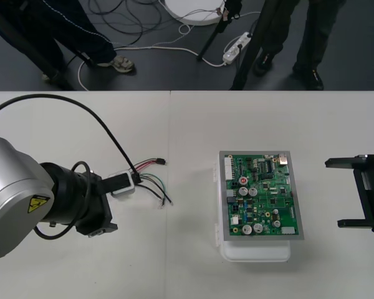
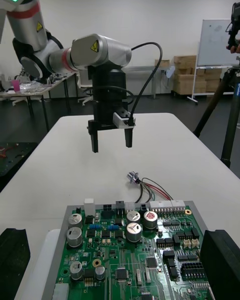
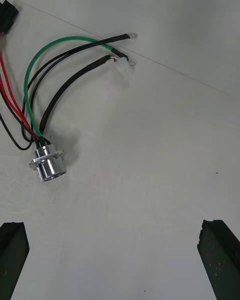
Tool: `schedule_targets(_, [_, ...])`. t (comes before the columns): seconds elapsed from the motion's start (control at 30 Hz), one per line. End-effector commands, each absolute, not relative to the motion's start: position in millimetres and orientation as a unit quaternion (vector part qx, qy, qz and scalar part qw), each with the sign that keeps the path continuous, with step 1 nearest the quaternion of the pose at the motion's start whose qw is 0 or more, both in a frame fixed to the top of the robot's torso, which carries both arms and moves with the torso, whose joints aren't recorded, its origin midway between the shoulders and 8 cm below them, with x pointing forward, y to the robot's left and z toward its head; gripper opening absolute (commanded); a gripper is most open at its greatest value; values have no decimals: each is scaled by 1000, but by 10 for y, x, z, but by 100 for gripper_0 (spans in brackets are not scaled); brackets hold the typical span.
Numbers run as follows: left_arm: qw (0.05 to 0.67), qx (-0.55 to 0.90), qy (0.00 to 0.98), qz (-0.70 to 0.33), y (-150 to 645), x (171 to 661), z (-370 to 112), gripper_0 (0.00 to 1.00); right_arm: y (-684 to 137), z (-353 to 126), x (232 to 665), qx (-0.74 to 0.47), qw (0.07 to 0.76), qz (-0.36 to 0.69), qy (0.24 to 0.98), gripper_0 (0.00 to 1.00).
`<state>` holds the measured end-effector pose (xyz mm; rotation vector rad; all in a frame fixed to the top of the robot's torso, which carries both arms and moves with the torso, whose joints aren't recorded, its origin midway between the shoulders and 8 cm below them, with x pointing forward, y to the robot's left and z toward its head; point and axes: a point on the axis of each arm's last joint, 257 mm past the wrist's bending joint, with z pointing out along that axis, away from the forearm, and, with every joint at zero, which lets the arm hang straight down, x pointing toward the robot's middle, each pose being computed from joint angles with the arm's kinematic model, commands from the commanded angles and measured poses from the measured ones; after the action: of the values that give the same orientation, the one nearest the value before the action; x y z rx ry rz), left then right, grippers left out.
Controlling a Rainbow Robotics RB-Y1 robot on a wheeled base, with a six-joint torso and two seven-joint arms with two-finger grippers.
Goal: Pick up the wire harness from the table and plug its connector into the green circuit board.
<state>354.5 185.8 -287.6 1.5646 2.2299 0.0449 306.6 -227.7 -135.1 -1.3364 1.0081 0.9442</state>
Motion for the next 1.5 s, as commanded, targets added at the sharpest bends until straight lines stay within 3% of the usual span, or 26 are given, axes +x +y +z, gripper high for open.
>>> schedule_targets(0.03, [240,518,821,9,1566,3756,-2753,100,-2321,-1241,3071,-582,585,399,400,100])
schedule_targets(0.6, [209,469,855,67,1705,4195,-3013,100,-2314,-1331,3150,-573,601,388,400,100])
schedule_targets(1.5, [156,450,876,72,1868,4448,-3342,100,-2247,-1366,3291,-568,614,380,395,100])
